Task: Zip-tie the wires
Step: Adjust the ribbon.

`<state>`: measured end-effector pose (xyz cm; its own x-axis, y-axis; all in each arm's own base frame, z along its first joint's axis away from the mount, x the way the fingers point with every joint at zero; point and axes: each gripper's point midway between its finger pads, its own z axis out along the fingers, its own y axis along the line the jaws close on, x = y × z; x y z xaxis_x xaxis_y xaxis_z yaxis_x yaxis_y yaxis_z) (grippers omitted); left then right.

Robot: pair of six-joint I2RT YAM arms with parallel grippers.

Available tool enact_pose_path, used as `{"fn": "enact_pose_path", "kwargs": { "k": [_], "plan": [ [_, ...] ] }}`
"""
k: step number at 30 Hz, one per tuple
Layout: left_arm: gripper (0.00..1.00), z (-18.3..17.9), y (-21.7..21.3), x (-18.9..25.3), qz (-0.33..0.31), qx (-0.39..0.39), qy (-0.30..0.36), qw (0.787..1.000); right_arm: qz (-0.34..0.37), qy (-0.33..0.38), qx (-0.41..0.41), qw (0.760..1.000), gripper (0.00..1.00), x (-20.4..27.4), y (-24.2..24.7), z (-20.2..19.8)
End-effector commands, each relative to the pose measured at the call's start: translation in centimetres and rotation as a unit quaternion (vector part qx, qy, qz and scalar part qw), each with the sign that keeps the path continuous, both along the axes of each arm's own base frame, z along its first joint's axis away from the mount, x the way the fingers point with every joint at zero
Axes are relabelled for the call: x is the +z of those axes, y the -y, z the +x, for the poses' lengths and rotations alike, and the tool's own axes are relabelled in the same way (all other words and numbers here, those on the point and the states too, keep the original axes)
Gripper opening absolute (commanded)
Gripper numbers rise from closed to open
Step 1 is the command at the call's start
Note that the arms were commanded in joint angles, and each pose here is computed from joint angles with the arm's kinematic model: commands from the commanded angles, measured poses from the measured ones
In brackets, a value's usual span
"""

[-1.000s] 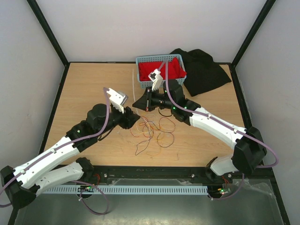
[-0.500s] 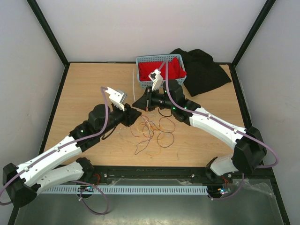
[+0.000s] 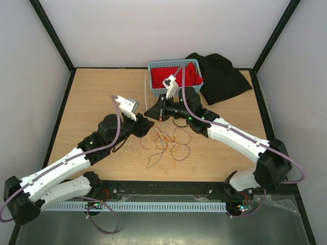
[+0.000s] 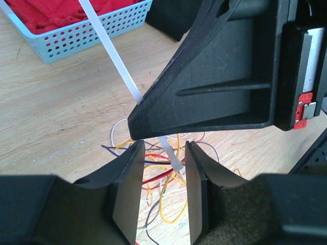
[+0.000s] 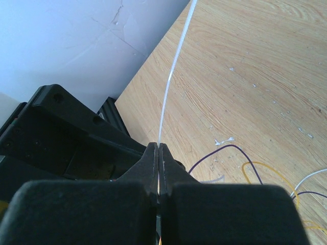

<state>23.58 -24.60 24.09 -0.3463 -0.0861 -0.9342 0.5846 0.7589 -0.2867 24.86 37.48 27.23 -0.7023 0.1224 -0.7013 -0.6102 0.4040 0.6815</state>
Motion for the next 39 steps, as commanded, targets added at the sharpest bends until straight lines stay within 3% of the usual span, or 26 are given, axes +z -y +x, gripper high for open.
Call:
{"fn": "enact_pose_path", "kwargs": {
  "k": [1, 26, 39],
  "plan": [
    [0.37, 0.5, 0.5, 0.5, -0.01, 0.001, 0.018, 1.0, 0.023, 0.013, 0.003, 1.0, 0.0, 1.6, 0.0, -0.5],
    [0.06, -0.6, 0.9, -2.8, 0.014, -0.011, 0.006, 1.0, 0.024, 0.053, -0.008, 0.998, 0.0, 3.8, -0.3, 0.8],
    [0.03, -2.4, 1.1, -7.3, 0.03, -0.011, -0.045, 0.998, 0.031, 0.07, 0.005, 0.997, 0.0, 6.0, -1.4, 1.5]
  ]
}}
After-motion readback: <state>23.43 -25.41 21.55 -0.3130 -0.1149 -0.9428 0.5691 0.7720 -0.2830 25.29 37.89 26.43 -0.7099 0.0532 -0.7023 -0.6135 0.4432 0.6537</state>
